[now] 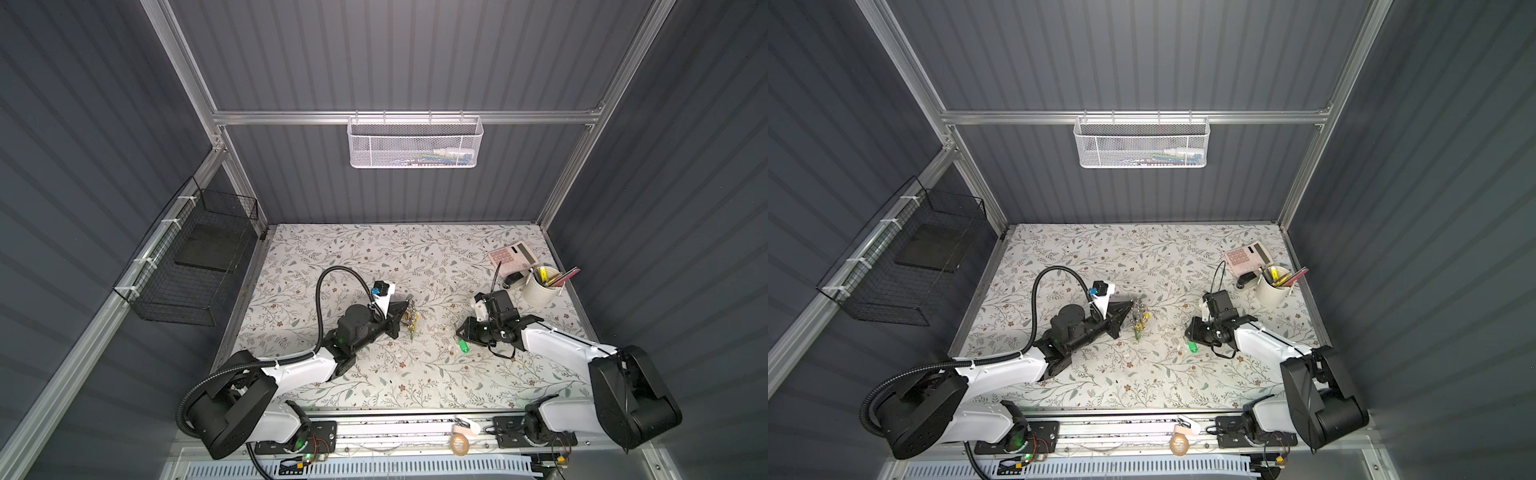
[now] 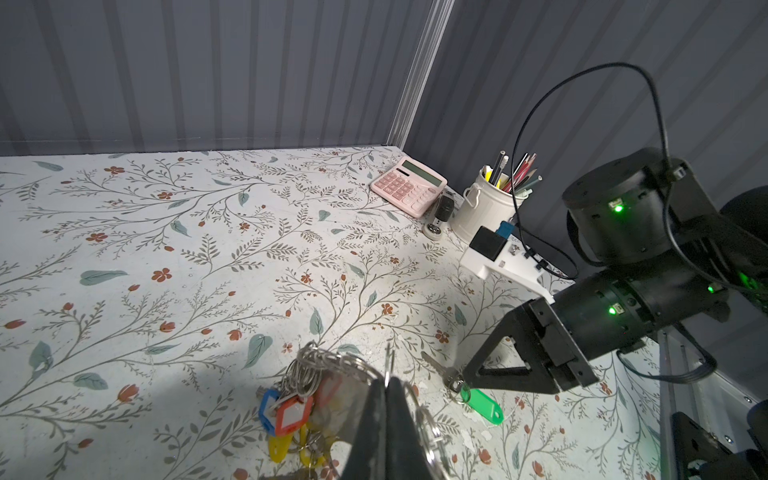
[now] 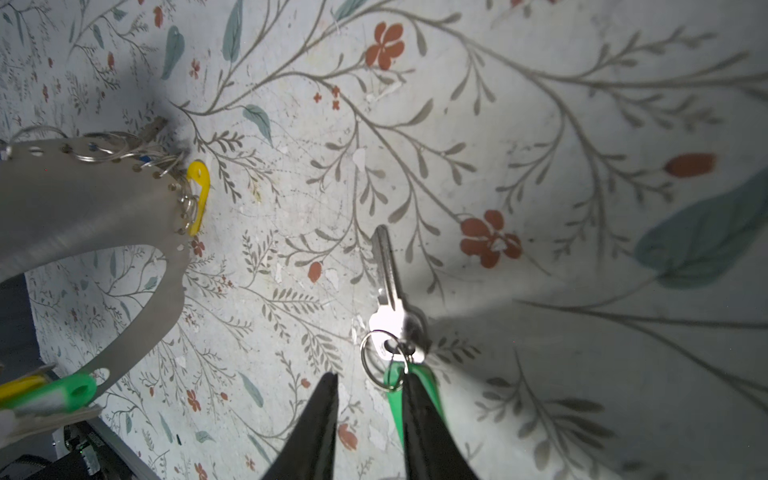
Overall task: Put the keys on the keyring
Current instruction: 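Lower the right gripper and grasp the green-tagged key by its ring, then lift the green-tagged key and carry it toward the bunch in the left gripper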
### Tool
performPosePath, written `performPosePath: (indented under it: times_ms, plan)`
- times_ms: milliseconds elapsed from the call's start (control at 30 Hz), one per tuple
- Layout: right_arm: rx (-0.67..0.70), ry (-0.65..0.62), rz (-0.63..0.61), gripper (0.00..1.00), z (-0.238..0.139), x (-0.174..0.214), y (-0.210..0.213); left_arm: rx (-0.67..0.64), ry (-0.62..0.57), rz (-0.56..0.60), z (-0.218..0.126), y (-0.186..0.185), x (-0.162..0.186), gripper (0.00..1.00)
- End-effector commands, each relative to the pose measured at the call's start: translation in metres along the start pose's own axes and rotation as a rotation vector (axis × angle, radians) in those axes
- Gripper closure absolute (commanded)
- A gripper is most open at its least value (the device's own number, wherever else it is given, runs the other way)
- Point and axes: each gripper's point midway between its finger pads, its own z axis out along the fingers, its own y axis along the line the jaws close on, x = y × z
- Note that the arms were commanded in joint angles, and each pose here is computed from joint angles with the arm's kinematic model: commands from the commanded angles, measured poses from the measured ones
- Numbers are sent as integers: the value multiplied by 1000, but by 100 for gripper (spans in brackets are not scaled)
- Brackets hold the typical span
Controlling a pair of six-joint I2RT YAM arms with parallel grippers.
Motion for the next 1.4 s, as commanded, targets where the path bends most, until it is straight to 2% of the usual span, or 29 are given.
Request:
performPosePath:
  times_ms: [0, 333, 533, 667, 1100, 1367]
  plan:
    - [18, 10, -6, 73, 3, 3, -4, 19, -55, -5, 3, -7, -19, 100]
    - [43, 10, -9, 85, 4, 4, -8, 22, -57, -8, 2, -7, -19, 100]
    - [53, 9, -24, 78, 4, 6, -7, 22, -56, -8, 2, -7, -18, 100]
    - [55, 13, -36, 78, 5, 8, -5, 26, -57, -14, 3, -7, -18, 100]
    - [134, 15, -72, 82, 6, 13, -9, 28, -58, -14, 3, -8, -18, 100]
    - [126, -9, -92, 93, 3, 9, -3, 26, -63, -13, 2, -8, -19, 100]
